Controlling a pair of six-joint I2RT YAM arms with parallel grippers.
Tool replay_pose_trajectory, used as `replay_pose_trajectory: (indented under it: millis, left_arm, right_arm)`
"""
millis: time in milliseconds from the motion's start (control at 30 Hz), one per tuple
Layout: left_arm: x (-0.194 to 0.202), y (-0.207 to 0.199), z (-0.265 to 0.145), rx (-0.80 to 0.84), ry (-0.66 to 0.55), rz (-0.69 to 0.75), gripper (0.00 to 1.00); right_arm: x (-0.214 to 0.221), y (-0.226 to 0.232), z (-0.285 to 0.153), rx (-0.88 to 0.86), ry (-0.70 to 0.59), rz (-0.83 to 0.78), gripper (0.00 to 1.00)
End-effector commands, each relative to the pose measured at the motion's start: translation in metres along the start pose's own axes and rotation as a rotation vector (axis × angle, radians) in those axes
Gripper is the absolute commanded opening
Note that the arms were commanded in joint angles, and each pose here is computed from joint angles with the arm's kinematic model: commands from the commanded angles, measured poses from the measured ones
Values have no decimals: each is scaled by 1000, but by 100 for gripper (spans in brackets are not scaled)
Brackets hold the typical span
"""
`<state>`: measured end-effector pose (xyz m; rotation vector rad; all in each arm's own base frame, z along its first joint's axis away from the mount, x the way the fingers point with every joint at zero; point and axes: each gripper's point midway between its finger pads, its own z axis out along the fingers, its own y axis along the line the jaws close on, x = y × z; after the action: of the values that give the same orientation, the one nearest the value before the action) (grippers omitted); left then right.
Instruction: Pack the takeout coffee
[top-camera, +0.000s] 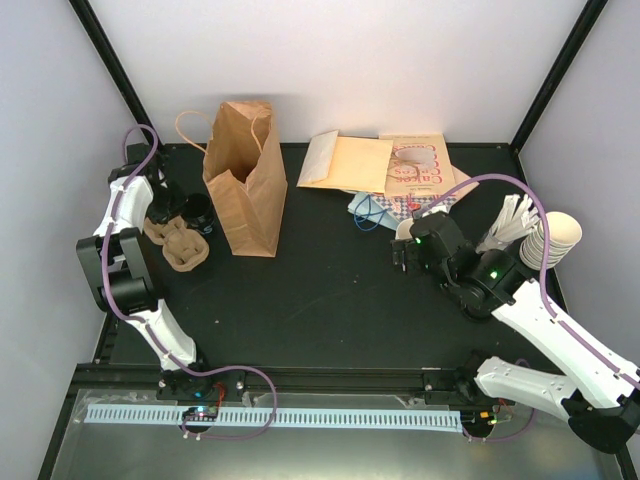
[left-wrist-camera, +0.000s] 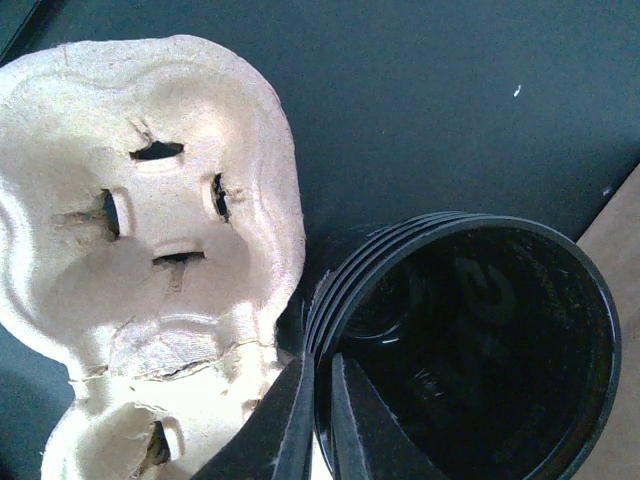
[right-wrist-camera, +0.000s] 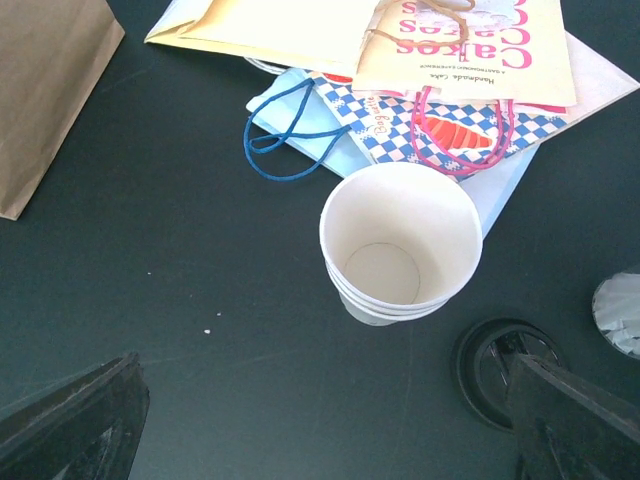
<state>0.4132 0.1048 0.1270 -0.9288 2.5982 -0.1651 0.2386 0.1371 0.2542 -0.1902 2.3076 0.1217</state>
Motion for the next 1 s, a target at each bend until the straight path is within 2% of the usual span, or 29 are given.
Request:
replay_pose_trajectory:
  millis: [0,233,700,967]
  left_arm:
    - [-8,-2,-4,5,-20,9,9]
    - [-8,-3,-8,9,-27,14,2]
    - [-12,-13,-50,64,-106,21,2]
    - [-11,-17,-58,84,-109,17,2]
  right_arm:
    - [-4,-5,-1,18,-28,13,100]
    - [-5,-5,-2,20,-31,15,100]
    - [-4,-5,-3,13,-29,17,100]
    - [-4,-5,-5,10,-29,21,100]
